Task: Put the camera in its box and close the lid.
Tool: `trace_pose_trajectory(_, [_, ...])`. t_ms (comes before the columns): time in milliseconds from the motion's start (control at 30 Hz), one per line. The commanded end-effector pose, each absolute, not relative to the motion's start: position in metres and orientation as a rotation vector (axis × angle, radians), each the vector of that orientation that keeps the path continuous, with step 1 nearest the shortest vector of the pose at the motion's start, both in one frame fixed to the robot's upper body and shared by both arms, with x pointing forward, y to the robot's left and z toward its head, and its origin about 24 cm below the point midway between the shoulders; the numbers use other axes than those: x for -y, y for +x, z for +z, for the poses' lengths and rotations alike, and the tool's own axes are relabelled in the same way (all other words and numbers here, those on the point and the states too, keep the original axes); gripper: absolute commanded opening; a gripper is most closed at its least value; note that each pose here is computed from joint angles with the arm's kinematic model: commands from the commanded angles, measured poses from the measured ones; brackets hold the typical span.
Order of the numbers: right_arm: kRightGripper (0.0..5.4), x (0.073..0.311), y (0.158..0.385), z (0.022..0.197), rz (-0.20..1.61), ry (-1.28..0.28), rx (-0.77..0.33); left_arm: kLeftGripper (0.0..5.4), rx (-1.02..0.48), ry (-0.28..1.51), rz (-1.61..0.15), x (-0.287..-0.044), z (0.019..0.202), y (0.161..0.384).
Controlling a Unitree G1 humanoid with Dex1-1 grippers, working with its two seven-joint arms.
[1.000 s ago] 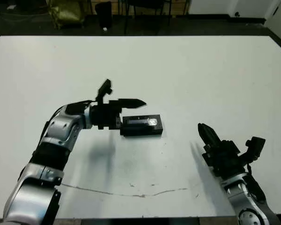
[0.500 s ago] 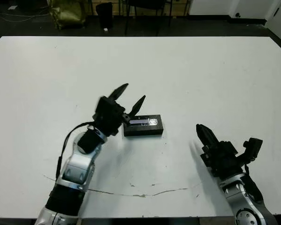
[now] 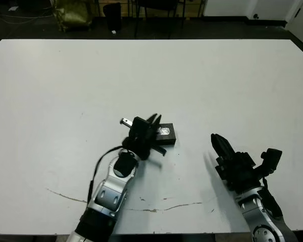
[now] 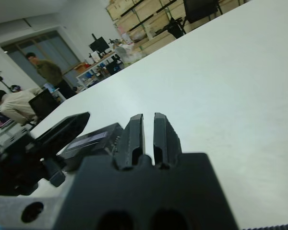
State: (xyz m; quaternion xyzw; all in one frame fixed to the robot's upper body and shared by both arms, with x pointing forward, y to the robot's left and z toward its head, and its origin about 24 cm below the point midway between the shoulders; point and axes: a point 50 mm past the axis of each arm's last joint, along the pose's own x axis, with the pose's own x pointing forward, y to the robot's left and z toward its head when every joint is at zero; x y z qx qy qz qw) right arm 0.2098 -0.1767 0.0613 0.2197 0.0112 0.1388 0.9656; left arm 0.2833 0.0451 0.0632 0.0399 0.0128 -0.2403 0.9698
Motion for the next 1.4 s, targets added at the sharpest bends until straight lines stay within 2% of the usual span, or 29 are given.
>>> trace_pose_trajectory(33, [0.00,0.179,0.210,0.056,0.279,0.463,-0.025,0.01,-0.175,0.025,-0.485,-0.035,0.051,0.286])
trace_pose_trajectory(267, [0.00,0.174,0.207,0.062,0.254,0.416,-0.054,0.01,-0.433,-0.110,-0.443,-0.030,0.040,0.292])
trace_pose_trajectory(433, [0.00,0.168,0.205,0.065,0.238,0.387,-0.075,0.01,-0.579,-0.148,-0.411,-0.033,0.025,0.287])
trace_pose_trajectory(633, [0.00,0.166,0.204,0.066,0.239,0.413,-0.081,0.01,-0.658,-0.164,-0.386,-0.047,0.008,0.276])
trace_pose_trajectory(867, [0.00,0.167,0.202,0.065,0.241,0.420,-0.086,0.01,-0.686,-0.152,-0.340,-0.064,0.008,0.269])
trace_pose_trajectory(1000, [0.00,0.166,0.202,0.066,0.243,0.428,-0.091,0.01,-0.617,-0.135,-0.317,-0.070,0.018,0.268])
trace_pose_trajectory(1133, [0.00,0.166,0.203,0.066,0.247,0.427,-0.090,0.01,-0.486,-0.182,-0.308,-0.077,0.033,0.271])
trace_pose_trajectory(1400, [0.00,0.170,0.204,0.063,0.218,0.435,-0.078,0.01,-0.150,-0.235,-0.253,-0.121,0.086,0.285])
